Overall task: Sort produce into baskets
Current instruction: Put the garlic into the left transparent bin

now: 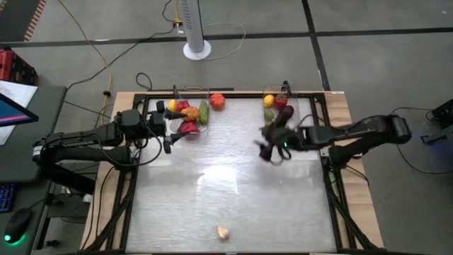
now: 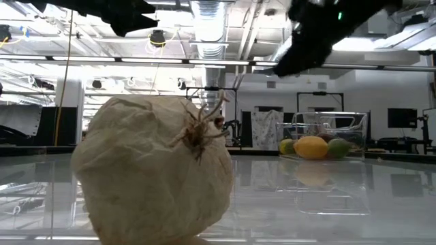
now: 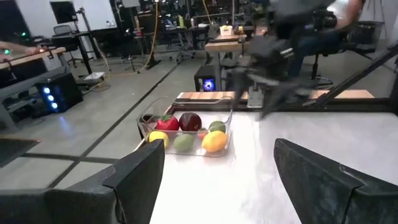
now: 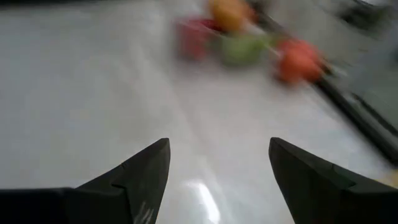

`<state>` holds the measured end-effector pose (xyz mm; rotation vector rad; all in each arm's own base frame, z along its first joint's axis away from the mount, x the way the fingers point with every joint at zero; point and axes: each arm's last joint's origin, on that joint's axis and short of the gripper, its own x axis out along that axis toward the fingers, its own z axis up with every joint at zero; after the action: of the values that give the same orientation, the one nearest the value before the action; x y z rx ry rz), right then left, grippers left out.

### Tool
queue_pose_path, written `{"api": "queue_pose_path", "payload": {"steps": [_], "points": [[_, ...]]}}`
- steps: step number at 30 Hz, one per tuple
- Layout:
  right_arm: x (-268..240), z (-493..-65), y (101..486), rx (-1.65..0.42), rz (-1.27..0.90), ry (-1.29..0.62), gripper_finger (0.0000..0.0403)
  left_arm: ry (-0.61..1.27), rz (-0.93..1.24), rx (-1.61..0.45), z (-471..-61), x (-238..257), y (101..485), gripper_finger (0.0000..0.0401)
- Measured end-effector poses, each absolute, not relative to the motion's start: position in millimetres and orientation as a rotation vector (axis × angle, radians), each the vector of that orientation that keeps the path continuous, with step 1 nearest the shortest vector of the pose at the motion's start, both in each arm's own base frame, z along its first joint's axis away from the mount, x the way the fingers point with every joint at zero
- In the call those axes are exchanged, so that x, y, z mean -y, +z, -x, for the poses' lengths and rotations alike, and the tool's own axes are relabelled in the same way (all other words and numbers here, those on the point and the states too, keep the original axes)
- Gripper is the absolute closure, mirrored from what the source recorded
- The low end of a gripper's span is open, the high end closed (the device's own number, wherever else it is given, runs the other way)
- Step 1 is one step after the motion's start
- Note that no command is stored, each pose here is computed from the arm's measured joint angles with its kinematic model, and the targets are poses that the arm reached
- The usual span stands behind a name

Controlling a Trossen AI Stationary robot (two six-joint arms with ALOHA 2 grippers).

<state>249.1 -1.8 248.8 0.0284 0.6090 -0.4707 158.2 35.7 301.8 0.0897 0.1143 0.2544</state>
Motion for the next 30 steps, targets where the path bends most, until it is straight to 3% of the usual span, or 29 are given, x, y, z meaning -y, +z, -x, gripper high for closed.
{"api": "queue_pose_path", "payload": {"steps": [2, 5, 8, 14, 23, 30], "points": [[-22.2, -256.8, 250.0, -0.551, -0.03, -0.357, 0.01, 0.19, -0.103, -0.112, -158.8, -33.8, 301.8, 0.0111], [-53.2, -263.3, 243.5, -0.529, -0.009, -0.246, 0.01, -0.061, -0.084, -0.069, -163.3, -22.5, 304.0, 0.0111], [-72.6, -261.5, 235.5, -0.548, 0.02, -0.253, 0.01, -0.222, -0.077, -0.027, -172.8, -6.3, 305.6, 0.0111], [-86.1, -244.5, 237.4, -0.547, 0.064, -0.354, 0.01, -0.308, -0.167, -0.129, -210.0, 36.2, 280.7, 0.0111], [-75.8, -212.8, 286.3, -0.351, 0.143, -0.421, 0.01, -0.427, -0.18, -0.378, -254.6, 89.1, 234.1, 0.0111], [-55.6, -194.3, 312.0, -0.226, 0.071, -0.493, 0.01, -0.515, -0.102, -0.557, -294.3, 113.5, 191.3, 0.0111]]}}
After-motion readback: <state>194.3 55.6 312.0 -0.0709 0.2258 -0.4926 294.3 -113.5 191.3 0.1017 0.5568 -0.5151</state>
